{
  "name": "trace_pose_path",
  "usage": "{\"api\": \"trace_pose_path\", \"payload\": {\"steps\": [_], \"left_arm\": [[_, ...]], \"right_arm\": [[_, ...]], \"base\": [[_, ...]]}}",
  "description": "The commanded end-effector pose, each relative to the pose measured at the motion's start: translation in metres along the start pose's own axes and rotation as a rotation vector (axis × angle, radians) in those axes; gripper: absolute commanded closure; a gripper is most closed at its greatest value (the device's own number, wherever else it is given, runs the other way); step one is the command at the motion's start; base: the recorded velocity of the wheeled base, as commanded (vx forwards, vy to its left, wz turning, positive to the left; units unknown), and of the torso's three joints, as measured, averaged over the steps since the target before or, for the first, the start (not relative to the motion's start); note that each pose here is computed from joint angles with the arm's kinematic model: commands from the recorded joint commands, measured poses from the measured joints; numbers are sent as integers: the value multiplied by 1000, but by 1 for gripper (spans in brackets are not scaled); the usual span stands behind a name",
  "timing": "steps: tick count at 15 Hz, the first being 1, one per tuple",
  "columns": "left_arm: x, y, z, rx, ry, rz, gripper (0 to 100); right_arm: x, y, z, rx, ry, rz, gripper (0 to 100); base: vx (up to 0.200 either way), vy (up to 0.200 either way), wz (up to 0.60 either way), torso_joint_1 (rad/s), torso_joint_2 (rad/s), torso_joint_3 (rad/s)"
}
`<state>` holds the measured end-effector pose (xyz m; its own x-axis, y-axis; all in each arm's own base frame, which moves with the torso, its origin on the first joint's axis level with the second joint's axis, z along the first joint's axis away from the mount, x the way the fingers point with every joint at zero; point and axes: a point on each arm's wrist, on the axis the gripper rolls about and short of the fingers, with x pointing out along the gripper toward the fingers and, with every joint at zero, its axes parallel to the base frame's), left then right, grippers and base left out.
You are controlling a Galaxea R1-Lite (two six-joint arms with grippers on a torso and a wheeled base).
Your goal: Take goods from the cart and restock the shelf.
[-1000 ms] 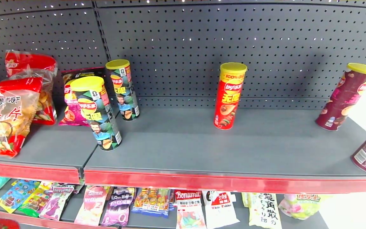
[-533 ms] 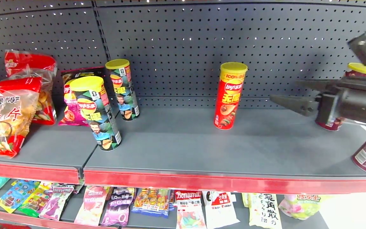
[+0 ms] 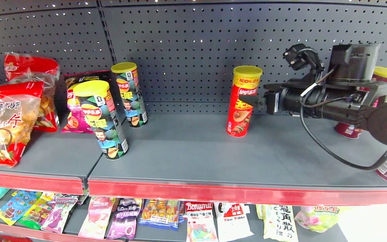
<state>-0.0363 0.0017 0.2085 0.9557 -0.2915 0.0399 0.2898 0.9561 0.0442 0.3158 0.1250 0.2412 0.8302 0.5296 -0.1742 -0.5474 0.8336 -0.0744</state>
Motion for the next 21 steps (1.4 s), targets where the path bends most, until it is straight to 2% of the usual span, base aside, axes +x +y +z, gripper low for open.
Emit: {"api": "trace_pose_path", "payload": {"steps": [1,6,12,13,16,18,19,21], "left_arm": [[1,0,0,-1,5,0,100],[3,0,-1,-2,16,-4,100],[4,1,-1,-3,23,-3,100],[4,1,-1,-3,23,-4,100],[4,1,-1,-3,23,-3,100],[4,1,-1,-3,22,-1,100],[4,1,-1,-5,22,-1,100],[4,1,-1,-5,22,-1,100]], "right_arm": [[16,-4,-9,6,28,-14,0],[31,-13,-12,18,31,-35,0],[39,-13,-5,35,5,-32,0],[40,-14,-5,35,5,-32,100],[41,-12,-6,35,9,-28,100],[36,-4,1,28,-9,-26,100],[31,1,8,24,-18,-45,100],[9,24,24,15,-45,-173,100]], "base": [[0,0,0,0,0,0],[0,0,0,0,0,0],[0,0,0,0,0,0],[0,0,0,0,0,0],[0,0,0,0,0,0],[0,0,0,0,0,0],[0,0,0,0,0,0],[0,0,0,0,0,0]]}}
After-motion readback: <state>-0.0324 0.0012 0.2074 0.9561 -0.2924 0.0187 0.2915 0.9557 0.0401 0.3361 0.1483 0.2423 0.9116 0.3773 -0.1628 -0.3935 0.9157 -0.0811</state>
